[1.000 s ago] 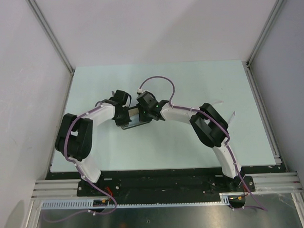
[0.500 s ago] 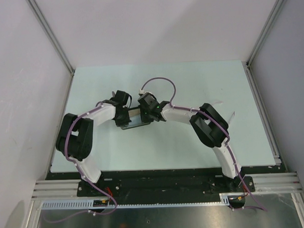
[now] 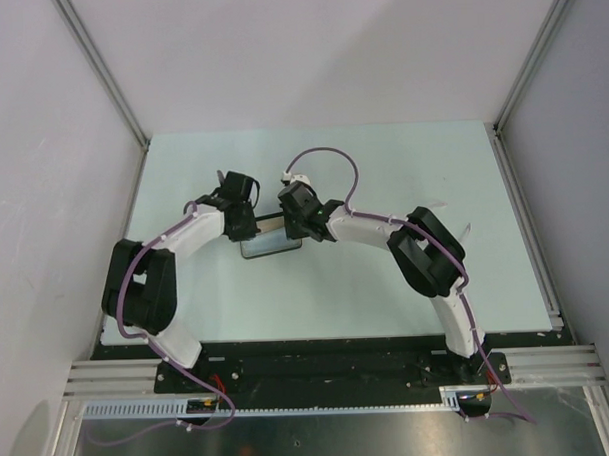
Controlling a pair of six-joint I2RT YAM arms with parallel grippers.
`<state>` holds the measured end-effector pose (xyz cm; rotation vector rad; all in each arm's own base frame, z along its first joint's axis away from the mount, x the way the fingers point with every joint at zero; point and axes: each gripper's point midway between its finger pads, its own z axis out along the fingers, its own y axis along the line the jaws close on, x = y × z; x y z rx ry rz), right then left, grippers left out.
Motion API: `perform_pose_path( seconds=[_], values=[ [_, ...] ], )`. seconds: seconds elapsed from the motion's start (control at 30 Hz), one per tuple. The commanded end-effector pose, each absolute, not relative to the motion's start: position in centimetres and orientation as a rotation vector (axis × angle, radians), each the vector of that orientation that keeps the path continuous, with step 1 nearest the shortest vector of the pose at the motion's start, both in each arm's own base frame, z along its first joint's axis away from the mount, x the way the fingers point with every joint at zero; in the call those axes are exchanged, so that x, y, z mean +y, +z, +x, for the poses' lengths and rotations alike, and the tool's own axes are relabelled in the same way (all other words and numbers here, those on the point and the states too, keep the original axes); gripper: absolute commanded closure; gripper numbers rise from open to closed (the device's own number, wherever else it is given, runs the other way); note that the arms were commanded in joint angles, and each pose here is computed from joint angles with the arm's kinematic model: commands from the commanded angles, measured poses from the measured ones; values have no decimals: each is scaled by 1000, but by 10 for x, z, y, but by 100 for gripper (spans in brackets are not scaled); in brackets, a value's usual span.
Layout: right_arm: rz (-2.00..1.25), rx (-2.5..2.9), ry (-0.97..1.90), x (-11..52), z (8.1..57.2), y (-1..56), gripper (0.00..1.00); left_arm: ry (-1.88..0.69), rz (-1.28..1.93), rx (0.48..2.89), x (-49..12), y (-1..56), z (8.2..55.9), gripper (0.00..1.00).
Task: Organize the sunglasses
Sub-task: Place the glasses cleaning cloth in the sunglasses case.
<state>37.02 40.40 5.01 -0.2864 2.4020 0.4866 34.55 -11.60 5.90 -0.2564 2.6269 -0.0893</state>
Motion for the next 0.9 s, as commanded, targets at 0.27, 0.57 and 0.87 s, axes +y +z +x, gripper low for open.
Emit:
perform_pose_path(
  seconds=[0.27, 0.57, 0.87],
  values=[
    [-273, 2240, 402, 402, 399, 75, 76, -63, -369, 2536, -113, 66, 363, 91],
    [-302, 2268, 374, 395, 394, 58, 69, -86, -359, 2548, -117, 61, 363, 91],
    [-347, 2255, 400, 399, 390, 50, 75, -87, -353, 2563, -117, 56, 360, 91]
  ],
)
